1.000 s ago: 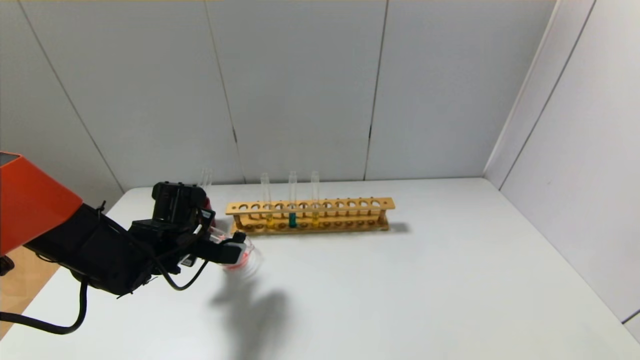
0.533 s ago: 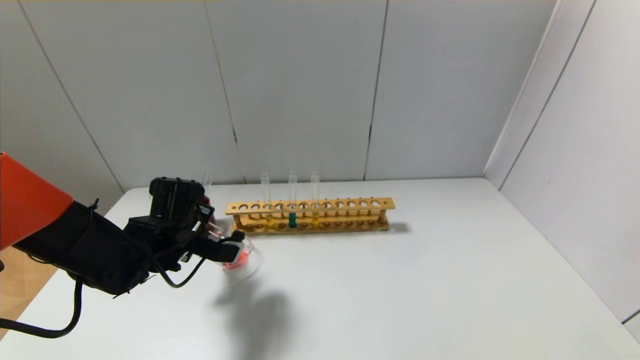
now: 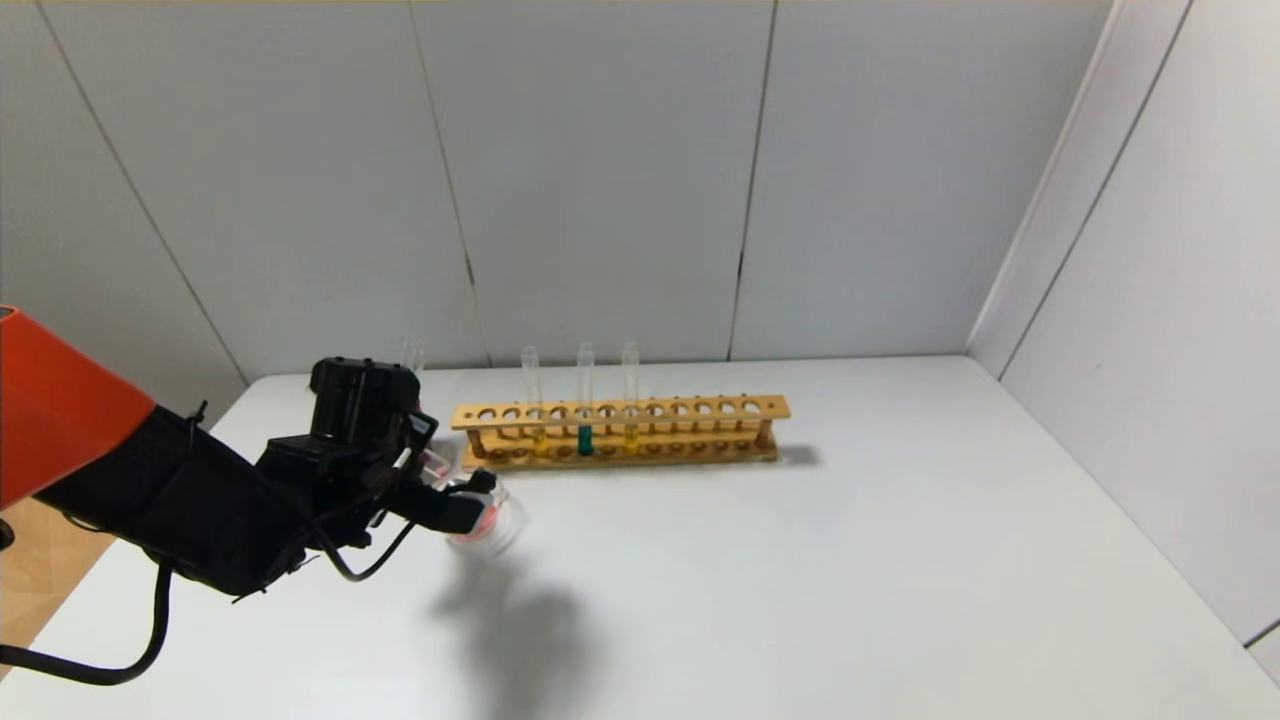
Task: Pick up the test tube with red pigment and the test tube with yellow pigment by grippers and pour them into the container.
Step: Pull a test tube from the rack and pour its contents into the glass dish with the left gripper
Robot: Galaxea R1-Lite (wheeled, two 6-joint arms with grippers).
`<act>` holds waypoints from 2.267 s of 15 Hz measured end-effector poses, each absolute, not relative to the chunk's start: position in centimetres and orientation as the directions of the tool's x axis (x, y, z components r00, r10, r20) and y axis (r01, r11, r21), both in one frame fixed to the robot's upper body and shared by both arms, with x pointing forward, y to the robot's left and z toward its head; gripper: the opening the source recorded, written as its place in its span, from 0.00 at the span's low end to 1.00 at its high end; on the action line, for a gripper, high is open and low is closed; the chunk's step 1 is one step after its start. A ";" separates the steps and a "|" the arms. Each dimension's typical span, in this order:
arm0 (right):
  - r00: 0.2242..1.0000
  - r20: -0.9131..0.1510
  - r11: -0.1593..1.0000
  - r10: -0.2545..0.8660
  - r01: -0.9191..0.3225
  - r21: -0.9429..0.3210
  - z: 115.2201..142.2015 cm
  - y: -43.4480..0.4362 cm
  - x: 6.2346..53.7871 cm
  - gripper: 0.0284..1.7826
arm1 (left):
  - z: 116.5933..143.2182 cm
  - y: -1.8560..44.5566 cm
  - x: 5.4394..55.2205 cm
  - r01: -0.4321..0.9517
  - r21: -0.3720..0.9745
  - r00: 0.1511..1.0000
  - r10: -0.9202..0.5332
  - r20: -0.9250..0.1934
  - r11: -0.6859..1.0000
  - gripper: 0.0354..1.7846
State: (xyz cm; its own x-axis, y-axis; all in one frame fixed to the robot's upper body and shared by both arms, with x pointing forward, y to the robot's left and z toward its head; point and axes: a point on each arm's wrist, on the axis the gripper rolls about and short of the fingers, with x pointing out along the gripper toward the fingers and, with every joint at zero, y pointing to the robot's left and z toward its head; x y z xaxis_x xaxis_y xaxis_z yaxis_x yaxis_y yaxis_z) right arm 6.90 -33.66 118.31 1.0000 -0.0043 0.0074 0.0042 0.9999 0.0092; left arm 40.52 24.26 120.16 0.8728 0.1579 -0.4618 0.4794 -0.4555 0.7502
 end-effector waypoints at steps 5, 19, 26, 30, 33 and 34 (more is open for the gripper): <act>1.000 0.007 1.000 -0.004 0.004 0.009 118.3 -33.7 6.9 0.98 | 120.2 23.9 40.3 0.484 0.732 0.872 0.193 -0.450 -0.480 0.16; 1.000 0.007 1.000 -0.004 0.004 0.009 118.3 -33.7 6.9 0.98 | 120.9 23.9 39.9 0.471 0.667 0.877 0.223 -0.425 -0.578 0.16; 1.000 0.007 1.000 -0.004 0.004 0.009 118.3 -33.7 6.9 0.98 | 122.0 23.2 40.1 0.441 0.630 0.892 0.236 -0.385 -0.639 0.16; 1.000 0.007 1.000 -0.005 0.005 0.009 118.3 -33.7 6.9 0.98 | 122.2 23.1 40.3 0.431 0.611 0.896 0.236 -0.376 -0.664 0.16; 1.000 0.007 1.000 -0.005 0.005 0.009 118.3 -33.7 6.9 0.98 | 122.2 23.0 40.3 0.436 0.604 0.894 0.248 -0.372 -0.667 0.16; 1.000 0.007 1.000 -0.005 0.005 0.009 118.3 -33.7 6.9 0.98 | 122.2 22.9 40.3 0.434 0.597 0.895 0.247 -0.372 -0.674 0.16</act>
State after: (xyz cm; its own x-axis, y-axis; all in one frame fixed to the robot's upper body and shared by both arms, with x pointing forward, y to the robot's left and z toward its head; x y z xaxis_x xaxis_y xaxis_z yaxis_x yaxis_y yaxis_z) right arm 6.90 -33.66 118.31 1.0000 -0.0047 0.0070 0.0046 0.9999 0.0090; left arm 40.28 22.91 122.21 0.8948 0.2470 -0.3719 0.4344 -0.6744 0.5971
